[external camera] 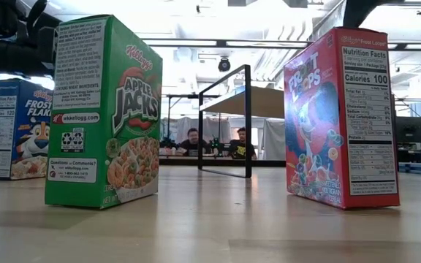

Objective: Stack cereal on shelf
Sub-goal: Put the right red cereal box on the shelf

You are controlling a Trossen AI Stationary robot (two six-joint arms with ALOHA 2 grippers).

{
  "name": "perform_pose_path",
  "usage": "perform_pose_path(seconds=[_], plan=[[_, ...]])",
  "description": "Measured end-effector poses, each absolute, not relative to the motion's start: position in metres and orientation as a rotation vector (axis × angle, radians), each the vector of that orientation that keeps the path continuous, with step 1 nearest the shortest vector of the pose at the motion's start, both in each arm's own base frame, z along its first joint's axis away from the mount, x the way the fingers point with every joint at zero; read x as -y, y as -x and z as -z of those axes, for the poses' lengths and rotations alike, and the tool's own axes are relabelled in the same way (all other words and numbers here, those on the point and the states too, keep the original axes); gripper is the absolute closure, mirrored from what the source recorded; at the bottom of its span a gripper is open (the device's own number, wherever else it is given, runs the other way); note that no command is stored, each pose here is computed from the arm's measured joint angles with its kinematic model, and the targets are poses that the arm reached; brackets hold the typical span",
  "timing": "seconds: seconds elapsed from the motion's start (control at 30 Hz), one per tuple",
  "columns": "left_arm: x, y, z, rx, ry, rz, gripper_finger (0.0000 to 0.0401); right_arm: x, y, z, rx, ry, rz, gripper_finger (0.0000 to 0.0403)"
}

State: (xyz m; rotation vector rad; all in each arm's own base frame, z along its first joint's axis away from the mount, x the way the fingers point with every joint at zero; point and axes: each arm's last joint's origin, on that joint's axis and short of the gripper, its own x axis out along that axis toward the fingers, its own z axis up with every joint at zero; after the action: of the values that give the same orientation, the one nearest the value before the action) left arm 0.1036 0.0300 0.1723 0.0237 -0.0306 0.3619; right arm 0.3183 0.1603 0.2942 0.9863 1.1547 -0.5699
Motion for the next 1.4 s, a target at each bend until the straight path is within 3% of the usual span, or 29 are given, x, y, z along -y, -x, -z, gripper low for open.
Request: perform_pose_path(seconds=[0.53, 0.93, 1.2, 1.4], plan=[[-0.030, -0.104, -0.168, -0.008, -0.005, -0.359, 0.0401, -0.159, -0.344, -0.256, -1.279, -1.027, 0.752, 0.0113], [-0.030, -0.104, -0.168, -0.005, 0.006, -0.350, 0.0401, -0.159, -0.349, -0.244, -1.317, -1.023, 0.770, 0.0200], [-0.030, -0.104, -0.168, -0.006, 0.007, -0.349, 0.0401, -0.151, -0.353, -0.247, -1.374, -0.933, 0.653, 0.0226], [-0.030, -0.104, -0.168, -0.009, 0.007, -0.349, 0.0401, -0.138, -0.356, -0.296, -1.423, -0.760, 0.441, 0.0226]])
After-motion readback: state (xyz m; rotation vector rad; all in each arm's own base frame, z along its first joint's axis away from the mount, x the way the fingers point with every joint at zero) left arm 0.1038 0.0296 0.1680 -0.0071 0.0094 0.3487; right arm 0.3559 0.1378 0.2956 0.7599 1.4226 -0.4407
